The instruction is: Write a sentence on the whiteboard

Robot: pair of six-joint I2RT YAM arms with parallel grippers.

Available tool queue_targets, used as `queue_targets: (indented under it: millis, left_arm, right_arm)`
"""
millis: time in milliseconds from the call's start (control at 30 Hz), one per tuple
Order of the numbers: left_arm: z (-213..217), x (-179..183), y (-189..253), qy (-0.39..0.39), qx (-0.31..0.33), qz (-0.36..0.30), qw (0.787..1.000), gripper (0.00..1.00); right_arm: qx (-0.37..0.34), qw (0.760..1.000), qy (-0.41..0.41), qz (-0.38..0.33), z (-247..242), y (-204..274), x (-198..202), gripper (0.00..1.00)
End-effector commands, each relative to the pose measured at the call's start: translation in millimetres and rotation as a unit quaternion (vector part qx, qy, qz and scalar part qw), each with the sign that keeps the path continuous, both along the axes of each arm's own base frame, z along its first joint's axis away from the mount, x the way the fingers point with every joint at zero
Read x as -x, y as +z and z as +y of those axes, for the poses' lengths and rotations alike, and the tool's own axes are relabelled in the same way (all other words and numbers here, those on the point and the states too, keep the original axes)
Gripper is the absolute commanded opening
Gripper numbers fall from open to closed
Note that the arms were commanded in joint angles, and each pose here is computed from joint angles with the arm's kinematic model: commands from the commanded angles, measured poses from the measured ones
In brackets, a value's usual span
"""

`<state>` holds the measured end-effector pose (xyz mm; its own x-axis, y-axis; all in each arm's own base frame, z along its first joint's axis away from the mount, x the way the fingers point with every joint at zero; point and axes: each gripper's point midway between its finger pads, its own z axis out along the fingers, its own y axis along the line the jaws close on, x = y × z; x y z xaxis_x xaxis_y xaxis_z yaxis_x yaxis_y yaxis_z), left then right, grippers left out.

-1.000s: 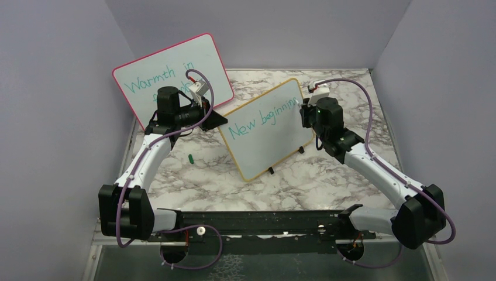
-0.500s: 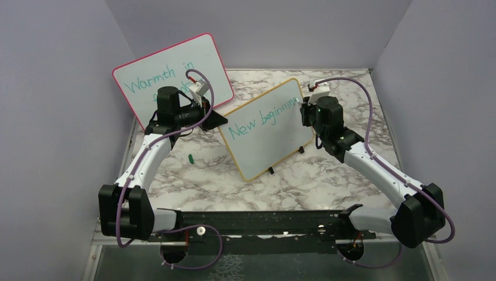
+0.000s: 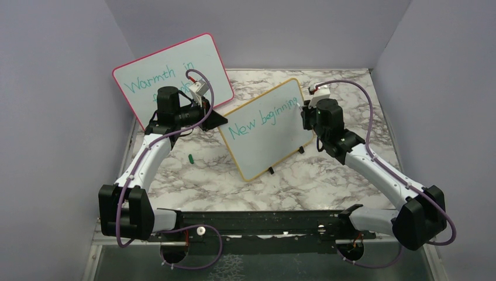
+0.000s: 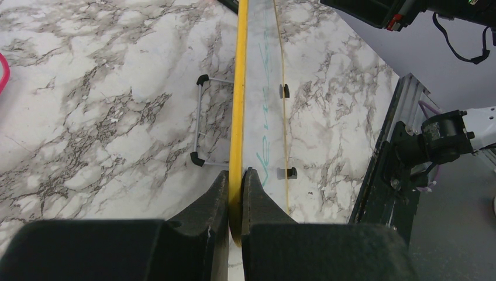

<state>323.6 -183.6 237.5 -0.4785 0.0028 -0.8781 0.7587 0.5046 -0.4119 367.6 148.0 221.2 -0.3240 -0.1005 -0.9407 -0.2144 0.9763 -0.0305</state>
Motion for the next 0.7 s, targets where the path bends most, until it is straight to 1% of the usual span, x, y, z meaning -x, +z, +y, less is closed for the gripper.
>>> queue_targets:
  millis: [0,333,567,667]
  left_arm:
    - [10.1,-10.5,-27.0,0.029,-0.047,0.007,0.998,0.00]
    - [9.9,-10.3,-26.2,0.029,-0.047,0.005,0.998,0.00]
    - [10.1,-10.4,-26.3,0.029,-0.047,0.006,0.998,0.00]
    - [9.8,-10.2,-26.4,0.028,-0.047,0.006,0.998,0.00]
  right_arm:
    - [0.003,1.000,0.001,0.031,-4.0,-17.0,12.0,0.00]
    - [0.001,0.999,0.011,0.048,-3.3,-25.7,21.2,0.00]
    - [-0.024,0.997,0.052,0.042,12.4,-14.1,25.3,0.00]
    - [-0.029,0.998,0.051,0.030,12.2,-5.2,24.2,0.00]
